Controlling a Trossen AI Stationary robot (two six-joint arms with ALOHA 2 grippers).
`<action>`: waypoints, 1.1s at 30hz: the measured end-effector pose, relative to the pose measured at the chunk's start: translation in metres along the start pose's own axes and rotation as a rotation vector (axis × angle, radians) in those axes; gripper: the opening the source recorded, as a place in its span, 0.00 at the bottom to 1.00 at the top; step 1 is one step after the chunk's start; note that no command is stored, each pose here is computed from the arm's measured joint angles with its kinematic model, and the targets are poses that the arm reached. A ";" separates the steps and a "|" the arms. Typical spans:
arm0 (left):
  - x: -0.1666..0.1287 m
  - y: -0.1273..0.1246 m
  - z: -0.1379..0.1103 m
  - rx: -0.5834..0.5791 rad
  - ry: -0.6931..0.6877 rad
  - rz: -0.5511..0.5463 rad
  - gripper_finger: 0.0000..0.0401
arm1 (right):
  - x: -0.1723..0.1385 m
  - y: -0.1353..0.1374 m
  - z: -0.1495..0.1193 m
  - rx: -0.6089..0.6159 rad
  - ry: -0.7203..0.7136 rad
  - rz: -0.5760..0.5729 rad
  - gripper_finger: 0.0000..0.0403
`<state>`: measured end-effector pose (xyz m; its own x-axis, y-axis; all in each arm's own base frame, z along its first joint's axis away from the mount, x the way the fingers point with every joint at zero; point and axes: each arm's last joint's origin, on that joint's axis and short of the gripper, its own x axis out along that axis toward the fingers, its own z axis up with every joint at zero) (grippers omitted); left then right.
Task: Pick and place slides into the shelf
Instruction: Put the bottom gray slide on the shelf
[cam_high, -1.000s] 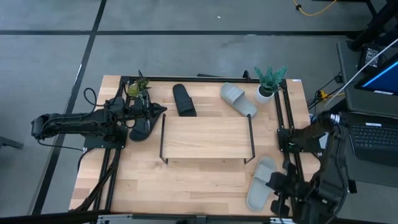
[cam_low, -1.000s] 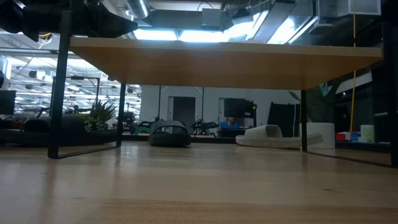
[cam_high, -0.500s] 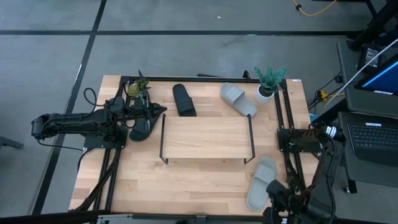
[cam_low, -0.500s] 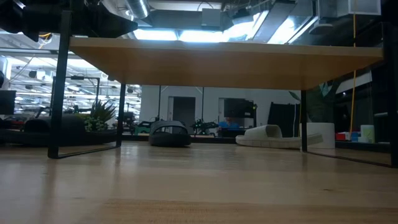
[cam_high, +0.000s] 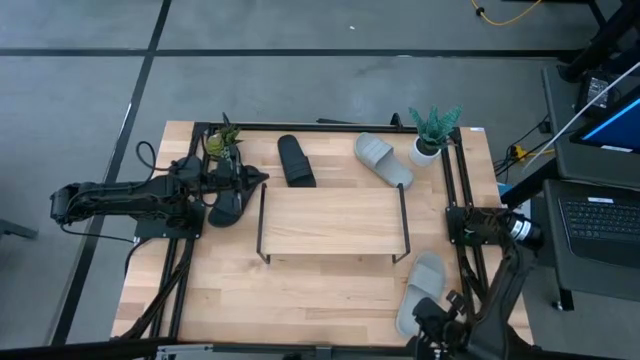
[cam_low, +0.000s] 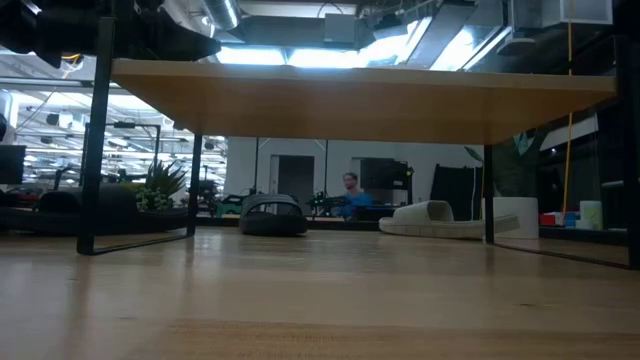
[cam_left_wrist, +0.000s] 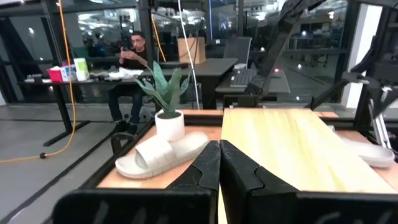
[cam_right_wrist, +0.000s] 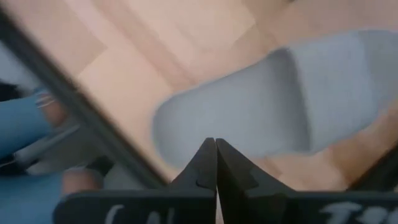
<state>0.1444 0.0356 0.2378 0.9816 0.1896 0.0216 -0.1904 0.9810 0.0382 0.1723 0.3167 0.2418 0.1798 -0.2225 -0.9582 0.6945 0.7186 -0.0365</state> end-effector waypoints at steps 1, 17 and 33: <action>0.000 0.000 0.000 0.000 0.004 0.000 0.00 | 0.001 0.000 0.001 0.004 -0.004 -0.018 0.00; 0.000 0.000 -0.001 0.073 0.013 -0.003 0.00 | 0.009 -0.005 0.010 0.007 -0.016 -0.098 0.06; 0.000 0.000 -0.005 0.076 0.049 -0.006 0.00 | 0.027 -0.012 0.007 -0.031 -0.018 -0.165 0.16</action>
<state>0.1443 0.0355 0.2330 0.9818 0.1876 -0.0280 -0.1833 0.9764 0.1140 0.1733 0.2972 0.2188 0.0773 -0.3509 -0.9332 0.6935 0.6914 -0.2025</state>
